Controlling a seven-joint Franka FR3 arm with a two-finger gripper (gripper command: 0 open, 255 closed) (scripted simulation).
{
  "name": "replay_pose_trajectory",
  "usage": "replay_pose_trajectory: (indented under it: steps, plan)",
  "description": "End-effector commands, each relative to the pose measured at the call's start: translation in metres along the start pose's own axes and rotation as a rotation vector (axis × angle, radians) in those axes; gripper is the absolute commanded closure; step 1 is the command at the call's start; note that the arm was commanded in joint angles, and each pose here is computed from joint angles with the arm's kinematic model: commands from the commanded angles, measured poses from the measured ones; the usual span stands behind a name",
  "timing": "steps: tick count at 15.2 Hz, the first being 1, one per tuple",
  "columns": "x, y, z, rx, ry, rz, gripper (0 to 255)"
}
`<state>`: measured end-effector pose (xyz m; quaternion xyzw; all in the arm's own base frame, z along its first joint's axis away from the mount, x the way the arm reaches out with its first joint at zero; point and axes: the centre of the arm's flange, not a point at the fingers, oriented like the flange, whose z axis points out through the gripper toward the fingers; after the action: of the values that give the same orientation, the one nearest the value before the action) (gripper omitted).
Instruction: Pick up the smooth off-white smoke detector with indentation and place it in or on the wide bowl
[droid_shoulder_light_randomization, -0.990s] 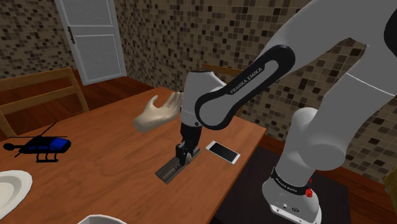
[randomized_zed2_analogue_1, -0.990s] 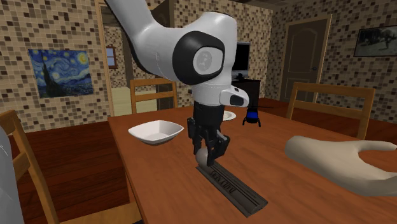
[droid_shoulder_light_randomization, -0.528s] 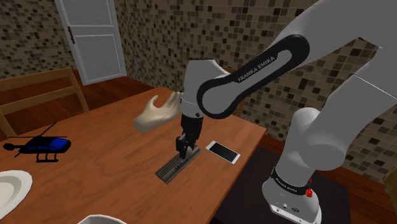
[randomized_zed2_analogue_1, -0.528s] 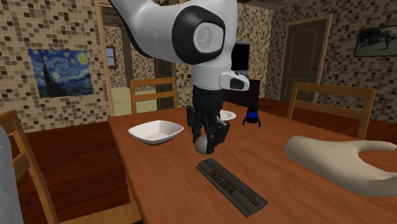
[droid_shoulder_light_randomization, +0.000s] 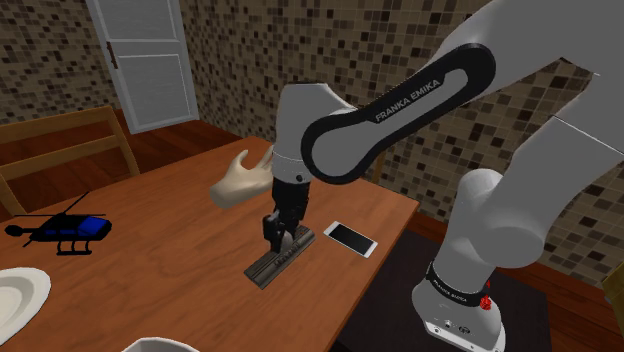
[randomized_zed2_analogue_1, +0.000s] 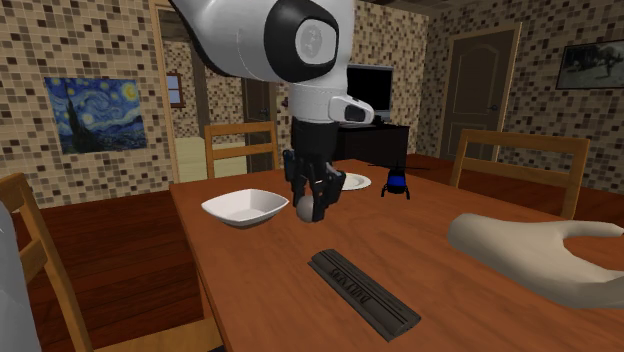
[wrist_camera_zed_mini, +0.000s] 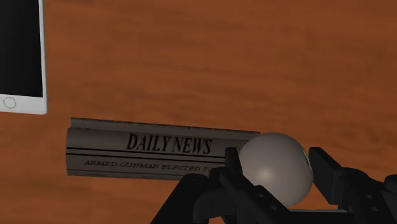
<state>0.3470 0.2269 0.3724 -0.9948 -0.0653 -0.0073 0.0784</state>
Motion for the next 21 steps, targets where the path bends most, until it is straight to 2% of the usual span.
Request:
replay_pose_trajectory:
  steps: [1, 21]
  plan:
    - [0.001, -0.028, 0.002, 0.001, 0.0, 0.001, 255]
    - [0.023, -0.289, 0.038, 0.001, 0.0, 0.001, 255]
